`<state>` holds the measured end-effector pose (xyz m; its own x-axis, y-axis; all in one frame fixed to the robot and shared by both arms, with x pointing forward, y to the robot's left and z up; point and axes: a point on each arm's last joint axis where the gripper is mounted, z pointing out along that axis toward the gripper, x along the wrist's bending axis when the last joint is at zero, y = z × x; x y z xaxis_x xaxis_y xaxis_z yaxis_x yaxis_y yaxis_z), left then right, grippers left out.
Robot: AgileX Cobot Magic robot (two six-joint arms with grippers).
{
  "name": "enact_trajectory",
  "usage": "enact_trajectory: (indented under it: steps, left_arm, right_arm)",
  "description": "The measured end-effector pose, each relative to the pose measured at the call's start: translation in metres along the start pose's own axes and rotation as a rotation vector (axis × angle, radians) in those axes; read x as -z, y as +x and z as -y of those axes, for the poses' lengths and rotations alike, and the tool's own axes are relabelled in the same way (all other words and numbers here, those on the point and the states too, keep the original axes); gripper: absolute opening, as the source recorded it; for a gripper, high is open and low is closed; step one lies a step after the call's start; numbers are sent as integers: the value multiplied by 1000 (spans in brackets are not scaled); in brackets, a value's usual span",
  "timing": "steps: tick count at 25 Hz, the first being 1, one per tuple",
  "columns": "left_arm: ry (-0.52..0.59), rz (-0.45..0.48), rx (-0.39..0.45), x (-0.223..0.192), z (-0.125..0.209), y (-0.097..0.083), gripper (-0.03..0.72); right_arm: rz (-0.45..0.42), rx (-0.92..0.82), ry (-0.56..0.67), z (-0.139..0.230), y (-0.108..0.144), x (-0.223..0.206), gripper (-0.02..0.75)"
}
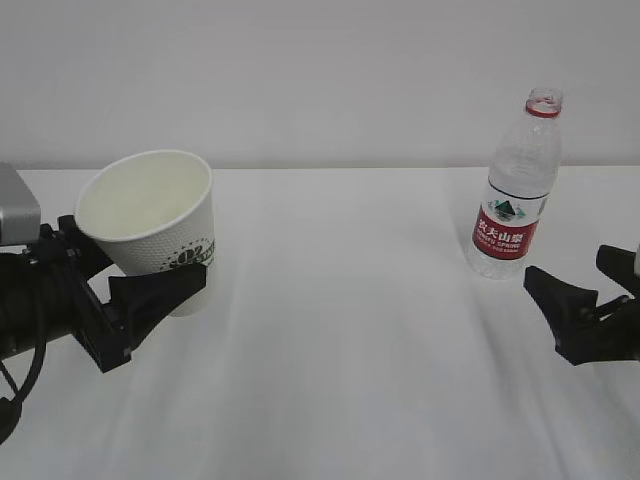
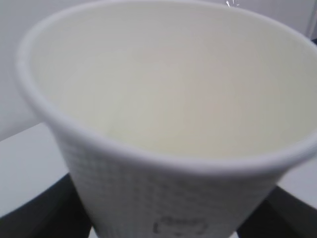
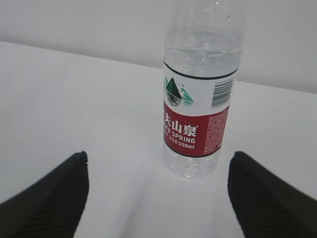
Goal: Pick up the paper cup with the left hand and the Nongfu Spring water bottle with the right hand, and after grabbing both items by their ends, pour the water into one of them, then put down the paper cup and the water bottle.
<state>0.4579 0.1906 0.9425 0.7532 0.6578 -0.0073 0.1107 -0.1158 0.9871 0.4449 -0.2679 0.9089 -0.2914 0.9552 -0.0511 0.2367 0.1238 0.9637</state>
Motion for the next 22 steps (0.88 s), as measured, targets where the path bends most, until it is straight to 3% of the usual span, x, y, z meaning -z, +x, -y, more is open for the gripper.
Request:
enact_trajectory:
  steps: [22]
  left_arm:
    - [1, 4, 3, 0, 0, -1, 564]
  right_arm:
    - [37, 9, 31, 13, -17, -66, 668]
